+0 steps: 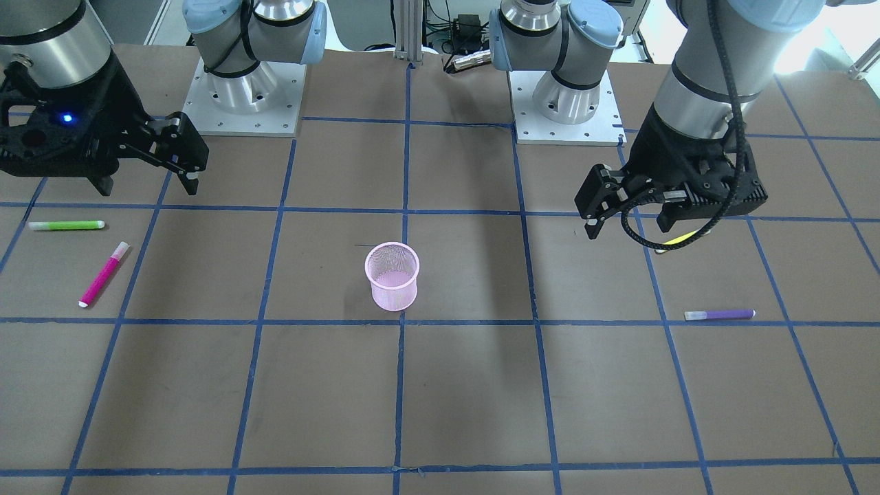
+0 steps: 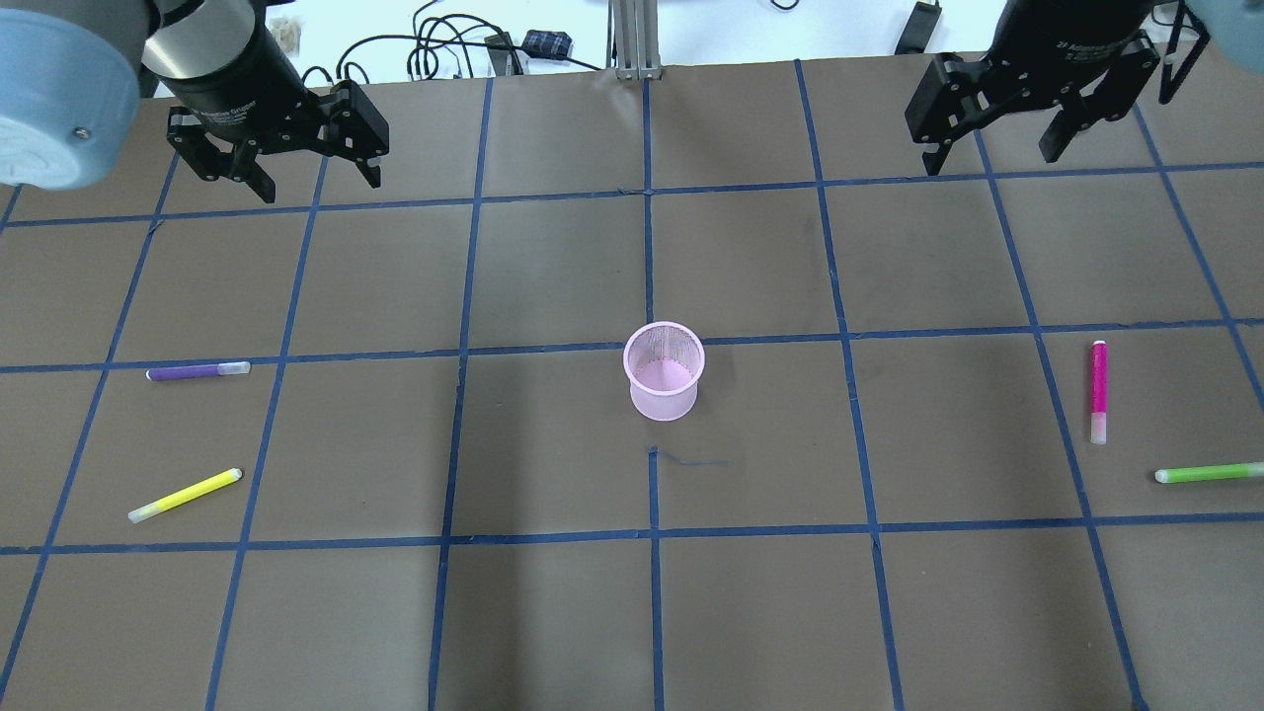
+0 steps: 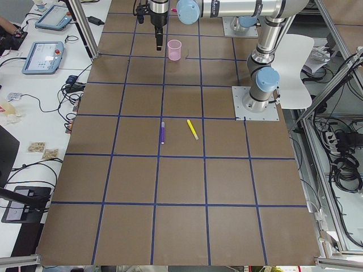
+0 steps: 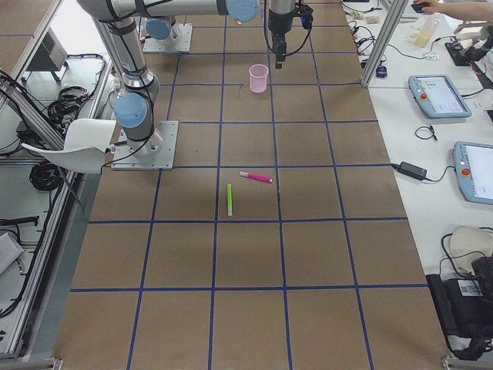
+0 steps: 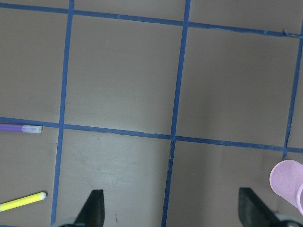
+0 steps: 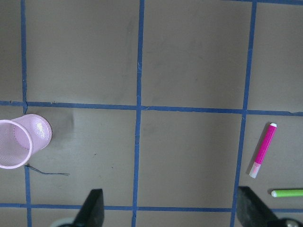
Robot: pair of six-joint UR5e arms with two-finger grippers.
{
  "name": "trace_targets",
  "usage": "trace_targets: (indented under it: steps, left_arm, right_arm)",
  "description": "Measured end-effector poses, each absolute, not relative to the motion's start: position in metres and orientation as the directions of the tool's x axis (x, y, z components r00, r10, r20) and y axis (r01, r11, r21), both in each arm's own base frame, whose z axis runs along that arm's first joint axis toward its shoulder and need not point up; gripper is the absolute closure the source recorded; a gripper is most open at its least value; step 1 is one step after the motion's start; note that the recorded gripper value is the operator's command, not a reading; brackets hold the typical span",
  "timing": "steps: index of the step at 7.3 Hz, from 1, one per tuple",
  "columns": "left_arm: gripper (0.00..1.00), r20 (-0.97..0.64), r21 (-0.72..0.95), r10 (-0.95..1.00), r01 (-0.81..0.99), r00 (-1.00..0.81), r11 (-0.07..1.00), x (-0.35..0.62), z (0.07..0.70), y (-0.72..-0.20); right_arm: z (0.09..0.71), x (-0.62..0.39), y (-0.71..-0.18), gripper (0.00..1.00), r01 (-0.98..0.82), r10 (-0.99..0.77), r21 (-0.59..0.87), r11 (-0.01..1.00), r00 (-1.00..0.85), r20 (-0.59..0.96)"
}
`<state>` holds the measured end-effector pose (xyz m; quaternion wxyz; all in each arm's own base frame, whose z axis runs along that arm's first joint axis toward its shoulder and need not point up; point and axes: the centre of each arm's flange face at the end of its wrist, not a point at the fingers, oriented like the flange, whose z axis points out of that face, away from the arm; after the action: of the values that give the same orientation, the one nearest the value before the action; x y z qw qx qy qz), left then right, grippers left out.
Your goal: Insert purple and pink pens into pink cup
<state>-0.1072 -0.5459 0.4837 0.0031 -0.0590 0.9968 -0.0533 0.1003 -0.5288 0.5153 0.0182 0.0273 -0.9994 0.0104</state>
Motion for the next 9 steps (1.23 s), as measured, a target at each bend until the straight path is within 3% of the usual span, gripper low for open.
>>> trace_targets:
  steps: [5,9]
  left_arm:
    - [0.0,-0.001,-0.143,-0.115,-0.113,-0.993,0.983,-0.109,0.484,-0.546]
    - [0.0,-0.002,-0.133,-0.112,-0.111,-0.994,0.985,-0.11,0.483,-0.541]
  right_arm:
    - [0.482,0.067,-0.535,0.0,-0.023,-0.024,0.046,0.999,-0.999,0.038]
    - [0.338,-0.09,-0.555,0.0,0.21,0.208,0.098,0.973,-0.978,0.026]
